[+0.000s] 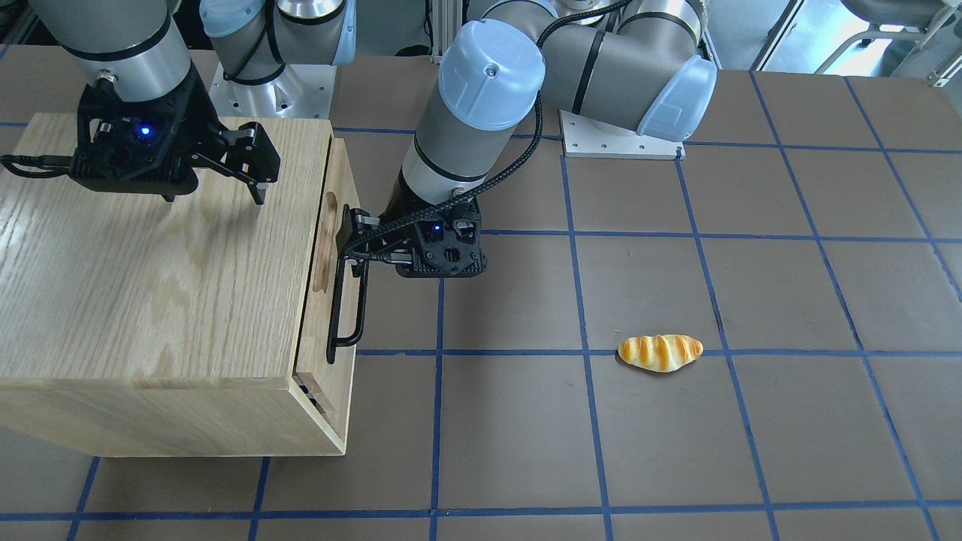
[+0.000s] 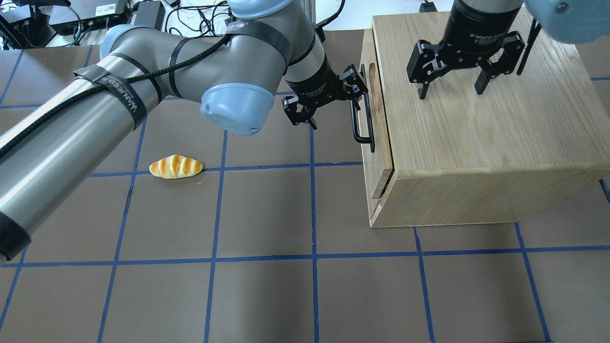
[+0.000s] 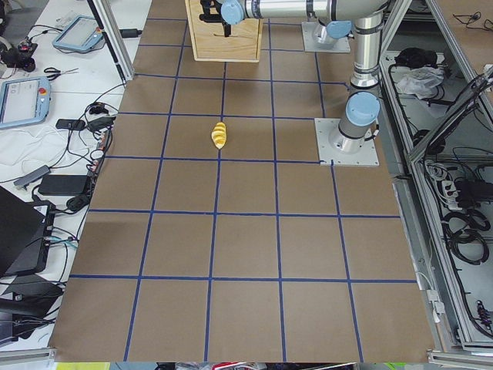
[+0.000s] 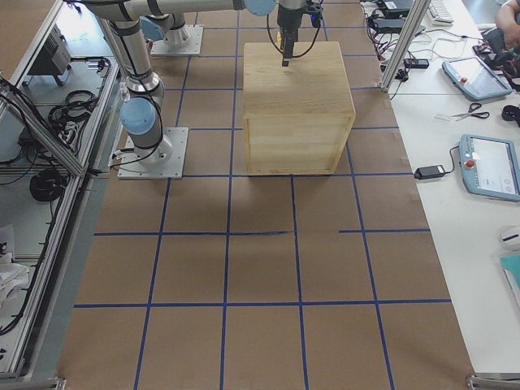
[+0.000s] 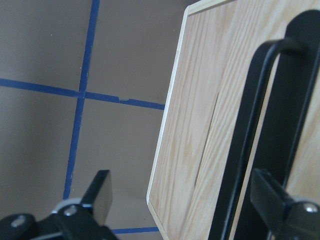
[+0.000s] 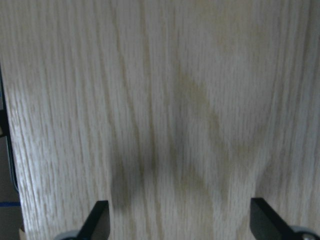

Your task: Open upper drawer

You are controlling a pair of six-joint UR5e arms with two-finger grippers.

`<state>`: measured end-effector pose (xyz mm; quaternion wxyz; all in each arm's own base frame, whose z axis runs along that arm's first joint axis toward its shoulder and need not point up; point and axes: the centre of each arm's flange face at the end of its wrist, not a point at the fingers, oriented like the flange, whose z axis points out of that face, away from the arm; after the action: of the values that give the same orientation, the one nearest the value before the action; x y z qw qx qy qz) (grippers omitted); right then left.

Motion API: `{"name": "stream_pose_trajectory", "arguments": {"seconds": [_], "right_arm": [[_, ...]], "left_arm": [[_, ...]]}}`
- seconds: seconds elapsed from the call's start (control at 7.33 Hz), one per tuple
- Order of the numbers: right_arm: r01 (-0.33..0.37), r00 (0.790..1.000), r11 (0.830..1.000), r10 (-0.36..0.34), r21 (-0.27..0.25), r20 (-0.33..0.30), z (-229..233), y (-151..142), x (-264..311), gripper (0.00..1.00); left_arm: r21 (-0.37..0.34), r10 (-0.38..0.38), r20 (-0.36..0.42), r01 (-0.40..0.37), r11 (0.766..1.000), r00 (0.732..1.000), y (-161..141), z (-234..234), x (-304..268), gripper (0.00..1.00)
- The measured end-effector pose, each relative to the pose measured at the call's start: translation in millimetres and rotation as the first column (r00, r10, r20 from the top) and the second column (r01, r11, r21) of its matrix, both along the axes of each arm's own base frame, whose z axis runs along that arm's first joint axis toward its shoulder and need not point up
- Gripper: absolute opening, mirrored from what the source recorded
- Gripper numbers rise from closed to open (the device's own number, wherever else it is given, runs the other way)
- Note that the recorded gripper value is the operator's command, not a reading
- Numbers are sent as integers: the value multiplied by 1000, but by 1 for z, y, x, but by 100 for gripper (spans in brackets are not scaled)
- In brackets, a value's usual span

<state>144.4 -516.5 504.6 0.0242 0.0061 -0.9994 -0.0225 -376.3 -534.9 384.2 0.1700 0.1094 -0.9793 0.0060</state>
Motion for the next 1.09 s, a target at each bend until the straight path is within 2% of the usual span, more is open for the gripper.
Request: {"name": "stream_pose_trajectory", "arguments": {"seconds": [0.41, 1.09], "right_arm": [[-1, 1000, 1000, 1, -1, 0, 0, 0, 0, 100], [0, 1000, 1000, 0, 0, 0, 0, 0, 0, 100]], "left_arm": [[-25, -19, -3, 19, 1000, 1000, -5, -10, -2, 100], [-56, -130, 18, 131, 990, 991, 7, -14, 9, 100]]}}
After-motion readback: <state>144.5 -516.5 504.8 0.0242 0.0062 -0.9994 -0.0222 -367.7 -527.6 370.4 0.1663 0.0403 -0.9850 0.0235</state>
